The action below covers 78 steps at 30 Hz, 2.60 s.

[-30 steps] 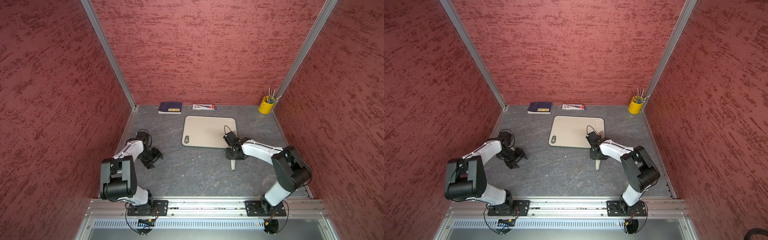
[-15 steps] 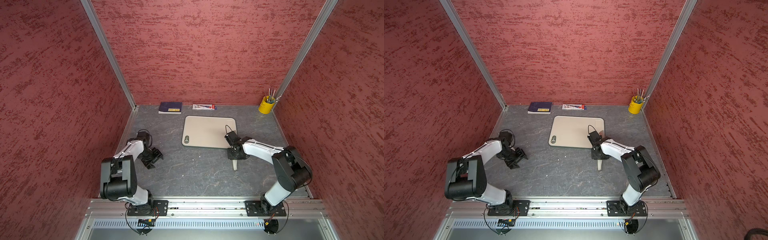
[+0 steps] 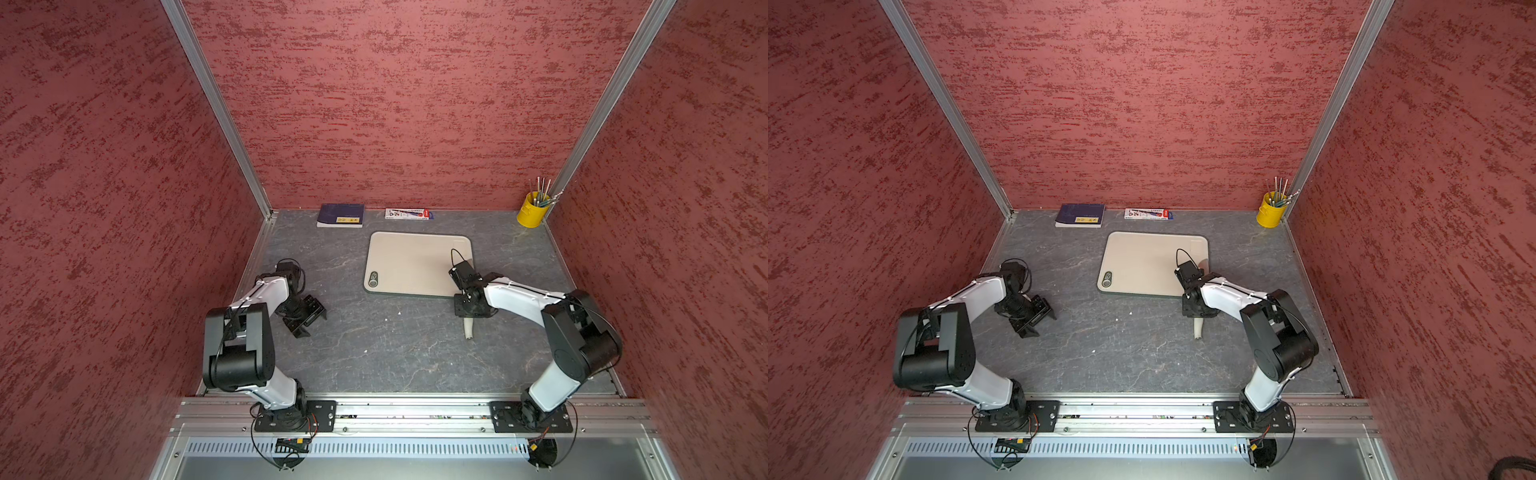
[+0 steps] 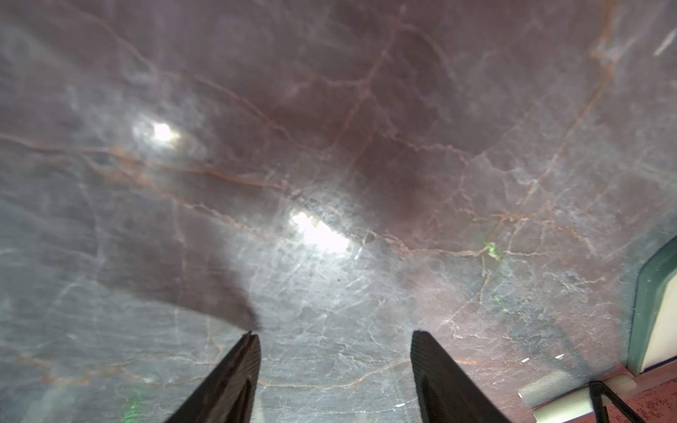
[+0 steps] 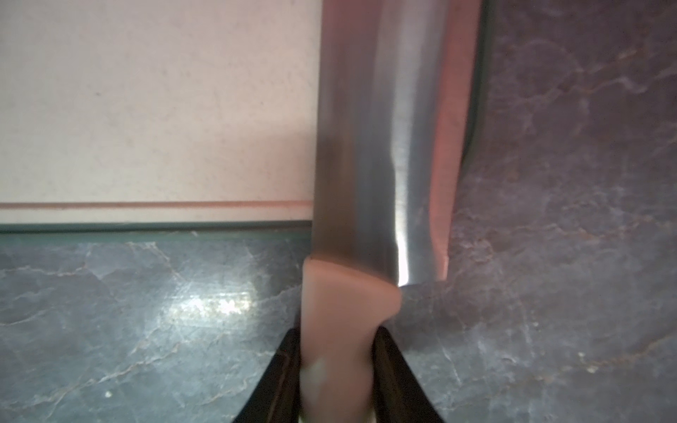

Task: Align the knife with the edge of the cutting board
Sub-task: Adjust the knife at the edge of the cutting board.

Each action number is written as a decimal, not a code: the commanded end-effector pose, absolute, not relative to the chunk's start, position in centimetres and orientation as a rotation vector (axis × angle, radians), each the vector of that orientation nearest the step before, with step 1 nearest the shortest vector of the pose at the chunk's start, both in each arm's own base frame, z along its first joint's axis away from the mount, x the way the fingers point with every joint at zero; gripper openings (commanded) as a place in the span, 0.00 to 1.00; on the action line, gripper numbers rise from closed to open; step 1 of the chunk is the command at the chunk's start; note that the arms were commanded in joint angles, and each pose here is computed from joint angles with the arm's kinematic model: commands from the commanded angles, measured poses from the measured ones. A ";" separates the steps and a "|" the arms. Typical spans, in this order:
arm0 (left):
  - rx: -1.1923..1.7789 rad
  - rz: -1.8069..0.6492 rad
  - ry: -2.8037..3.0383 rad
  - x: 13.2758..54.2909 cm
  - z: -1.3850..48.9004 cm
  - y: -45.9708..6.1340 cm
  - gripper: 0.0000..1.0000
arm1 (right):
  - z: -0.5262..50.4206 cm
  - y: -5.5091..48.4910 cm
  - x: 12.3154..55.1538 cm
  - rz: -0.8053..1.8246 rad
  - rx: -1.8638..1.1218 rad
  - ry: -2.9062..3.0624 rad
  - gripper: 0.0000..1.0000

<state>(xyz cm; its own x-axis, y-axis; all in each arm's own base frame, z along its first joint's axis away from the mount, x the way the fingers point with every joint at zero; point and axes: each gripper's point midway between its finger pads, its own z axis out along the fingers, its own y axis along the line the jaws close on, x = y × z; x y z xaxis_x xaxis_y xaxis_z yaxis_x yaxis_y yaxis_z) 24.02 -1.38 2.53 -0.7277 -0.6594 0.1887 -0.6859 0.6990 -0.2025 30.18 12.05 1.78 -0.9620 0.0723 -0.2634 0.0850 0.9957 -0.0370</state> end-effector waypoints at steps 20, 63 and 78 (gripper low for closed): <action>1.086 0.364 -2.803 24.0 2.4 -1.3 0.70 | 2.2 12.1 32.3 -0.094 0.148 2.839 0.29; 1.054 0.357 -2.813 24.0 2.6 -1.8 0.71 | 3.9 11.4 33.9 -0.122 0.124 2.812 0.31; 1.051 0.358 -2.811 24.0 2.4 -1.8 0.72 | 3.8 11.8 33.9 -0.090 0.127 2.819 0.30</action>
